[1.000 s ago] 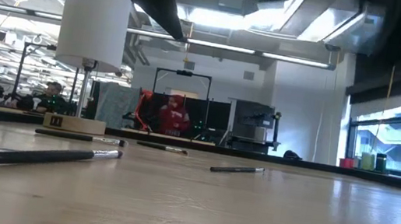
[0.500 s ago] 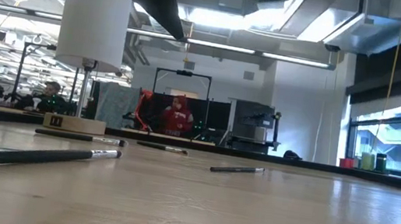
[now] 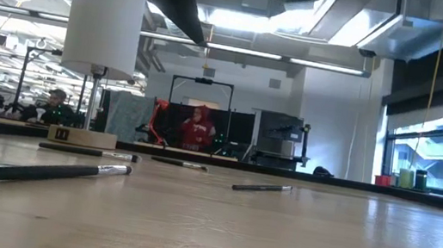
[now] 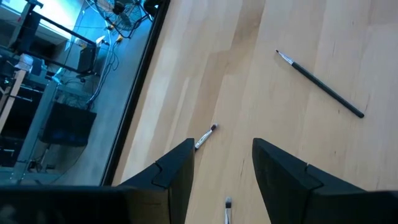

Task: Put items in baskets/containers
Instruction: Put the eyeshadow brush into the transparent organizer

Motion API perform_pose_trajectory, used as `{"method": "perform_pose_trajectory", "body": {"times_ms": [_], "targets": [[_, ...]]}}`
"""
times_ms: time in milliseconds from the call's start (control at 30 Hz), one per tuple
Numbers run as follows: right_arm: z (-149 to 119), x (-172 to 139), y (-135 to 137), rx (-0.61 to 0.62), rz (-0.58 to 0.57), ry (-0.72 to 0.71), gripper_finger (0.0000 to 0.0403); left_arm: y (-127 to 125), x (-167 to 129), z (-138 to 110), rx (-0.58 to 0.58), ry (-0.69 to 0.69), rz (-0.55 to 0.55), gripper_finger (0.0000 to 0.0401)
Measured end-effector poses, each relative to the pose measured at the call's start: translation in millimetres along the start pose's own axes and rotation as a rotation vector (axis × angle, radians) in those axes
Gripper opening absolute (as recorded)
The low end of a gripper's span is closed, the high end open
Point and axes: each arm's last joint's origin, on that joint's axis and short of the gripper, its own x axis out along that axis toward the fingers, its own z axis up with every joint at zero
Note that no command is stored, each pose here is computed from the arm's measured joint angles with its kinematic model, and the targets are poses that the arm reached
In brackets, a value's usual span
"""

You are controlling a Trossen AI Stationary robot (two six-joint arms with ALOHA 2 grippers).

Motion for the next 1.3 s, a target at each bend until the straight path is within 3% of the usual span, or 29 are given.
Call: {"method": "perform_pose_trajectory", "body": {"times_ms": [567, 967, 1167, 1300], "targets": [[7, -11, 4, 0.022, 0.007, 0.095, 0.0125, 0, 0, 2, -0.015, -0.013, 0.005, 0.0157], [27, -10, 2, 0.025, -0.044, 0.100, 0.0089, 0, 0, 2, -0.014, -0.012, 0.005, 0.0157], [63, 11, 4, -0.039, -0.046, 0.116, 0.0082, 0, 0, 2, -0.005, -0.013, 0.007, 0.0157], [105, 39, 6, -0.064, 0.053, 0.206, 0.0093, 0, 0, 2, 0.002, -0.014, 0.010, 0.0157]]}}
